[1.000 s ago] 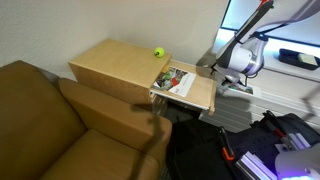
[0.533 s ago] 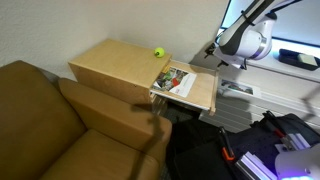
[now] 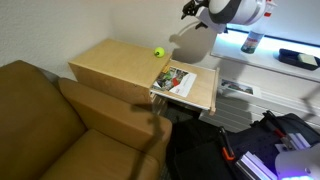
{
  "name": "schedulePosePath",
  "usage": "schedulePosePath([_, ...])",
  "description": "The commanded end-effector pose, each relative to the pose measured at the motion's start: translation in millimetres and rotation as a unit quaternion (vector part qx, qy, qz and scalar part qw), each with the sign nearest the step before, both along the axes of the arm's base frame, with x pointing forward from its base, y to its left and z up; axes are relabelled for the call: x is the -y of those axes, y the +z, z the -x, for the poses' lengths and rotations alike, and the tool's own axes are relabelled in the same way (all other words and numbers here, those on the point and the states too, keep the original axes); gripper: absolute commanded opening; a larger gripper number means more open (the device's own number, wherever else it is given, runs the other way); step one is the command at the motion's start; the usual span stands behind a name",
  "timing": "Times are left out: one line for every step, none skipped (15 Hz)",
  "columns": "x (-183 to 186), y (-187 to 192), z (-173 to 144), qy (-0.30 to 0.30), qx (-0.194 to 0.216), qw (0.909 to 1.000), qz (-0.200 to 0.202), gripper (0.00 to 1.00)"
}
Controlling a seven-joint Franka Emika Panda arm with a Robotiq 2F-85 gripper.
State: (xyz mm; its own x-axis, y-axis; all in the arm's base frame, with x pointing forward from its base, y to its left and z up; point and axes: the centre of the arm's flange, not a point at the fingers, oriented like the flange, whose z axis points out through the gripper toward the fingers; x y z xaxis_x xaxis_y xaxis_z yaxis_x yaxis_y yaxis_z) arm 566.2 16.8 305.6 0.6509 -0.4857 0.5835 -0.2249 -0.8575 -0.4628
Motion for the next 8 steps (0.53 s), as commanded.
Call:
schedulePosePath([-4.8, 12.4, -15.5, -0.001, 0.017, 0.9998, -0.007, 1.0])
schedulePosePath([-7.9, 18.8, -25.0, -0.001, 0.026, 0.9996, -0.012, 1.0])
schedulePosePath([-8.3, 17.8, -25.5, -0.001, 0.025, 0.9996, -0.013, 1.0])
schedulePosePath([-7.8, 15.2, -23.4, -0.001, 0.022, 0.9997, -0.013, 1.0])
schedulePosePath([-7.2, 13.1, -21.9, -0.001, 0.02, 0.9997, -0.013, 1.0])
schedulePosePath([-4.7, 5.4, -29.2, -0.014, 0.01, 0.9999, 0.0, 1.0])
schedulePosePath([-1.8, -5.3, -35.2, -0.016, -0.008, 0.9998, 0.002, 1.0])
schedulePosePath([-3.7, -18.2, -37.0, -0.006, -0.018, 0.9998, 0.011, 1.0])
